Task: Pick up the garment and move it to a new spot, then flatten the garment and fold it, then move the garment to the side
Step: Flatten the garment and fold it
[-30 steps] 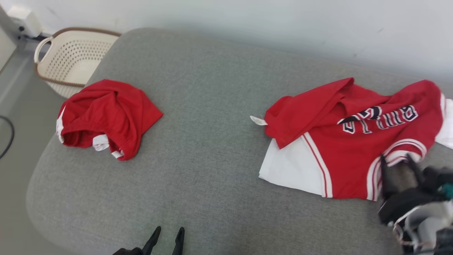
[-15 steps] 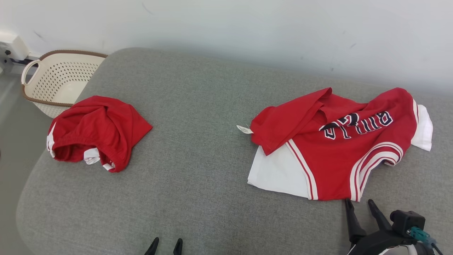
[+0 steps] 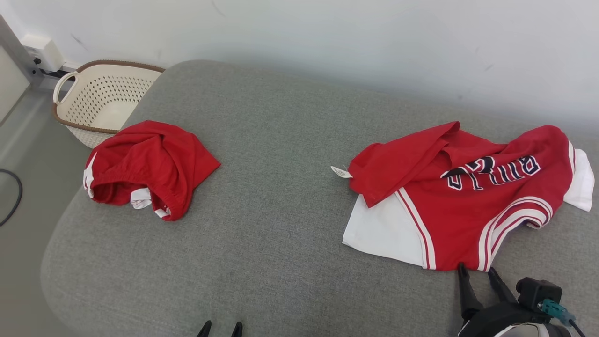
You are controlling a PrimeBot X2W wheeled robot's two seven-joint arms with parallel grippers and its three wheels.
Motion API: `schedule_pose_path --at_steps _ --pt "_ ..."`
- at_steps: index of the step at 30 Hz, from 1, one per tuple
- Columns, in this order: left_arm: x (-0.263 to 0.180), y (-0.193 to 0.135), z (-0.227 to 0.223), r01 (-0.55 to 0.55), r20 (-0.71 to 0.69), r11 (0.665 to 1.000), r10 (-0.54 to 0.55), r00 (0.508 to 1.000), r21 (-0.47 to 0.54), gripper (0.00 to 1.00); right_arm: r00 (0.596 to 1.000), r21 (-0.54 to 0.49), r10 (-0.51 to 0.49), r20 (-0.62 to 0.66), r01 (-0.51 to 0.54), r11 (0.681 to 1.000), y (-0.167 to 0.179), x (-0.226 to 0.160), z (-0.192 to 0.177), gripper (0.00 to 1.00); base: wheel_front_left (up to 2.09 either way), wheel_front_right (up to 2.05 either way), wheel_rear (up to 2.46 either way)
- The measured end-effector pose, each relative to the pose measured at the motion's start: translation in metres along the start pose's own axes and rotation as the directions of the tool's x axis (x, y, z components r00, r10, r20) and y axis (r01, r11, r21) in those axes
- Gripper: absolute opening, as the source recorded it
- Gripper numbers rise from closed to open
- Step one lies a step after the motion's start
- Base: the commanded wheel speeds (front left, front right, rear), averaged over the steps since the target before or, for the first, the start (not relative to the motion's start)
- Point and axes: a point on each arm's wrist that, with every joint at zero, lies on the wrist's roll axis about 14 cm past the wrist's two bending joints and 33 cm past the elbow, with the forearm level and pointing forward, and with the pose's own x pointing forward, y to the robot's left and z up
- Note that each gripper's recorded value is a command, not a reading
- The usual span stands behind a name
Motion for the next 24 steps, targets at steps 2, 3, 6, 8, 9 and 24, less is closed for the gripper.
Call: schedule_pose_path --at_steps 2,3,6,8,9,24 --pt "-0.001 0.002 -0.001 -0.006 -0.004 1.0 0.006 1.0 -0.001 1.0 1.0 0.02 -0.017 0.002 0.017 1.0 -0.003 0.002 0.0 1.0 0.0 0.0 0.0" --pt "-0.002 0.002 -0.001 -0.007 -0.004 1.0 0.007 1.0 -0.001 1.0 1.0 0.028 -0.022 0.005 0.022 0.999 -0.003 0.004 0.001 1.0 0.0 0.0 0.0" --pt "-0.002 0.003 -0.002 -0.01 -0.007 1.0 0.01 1.0 -0.001 1.0 0.999 0.039 -0.031 0.011 0.03 0.999 -0.004 0.007 0.003 0.77 0.0 0.0 0.0" --pt "-0.001 0.003 -0.003 -0.011 -0.009 1.0 0.011 1.0 0.0 1.0 0.999 0.048 -0.041 0.014 0.04 0.998 -0.006 0.008 0.003 0.2 0.0 0.0 0.0" --pt "-0.001 0.003 -0.003 -0.013 -0.009 1.0 0.013 1.0 0.0 1.0 0.999 0.045 -0.044 0.014 0.044 0.998 -0.008 0.007 0.003 0.0 0.0 0.0 0.0" --pt "0.01 -0.014 0.0 0.044 -0.002 0.999 -0.044 0.999 0.0 1.0 0.981 0.027 -0.189 0.035 0.188 0.982 -0.06 -0.029 0.005 0.0 0.0 0.0 0.0"
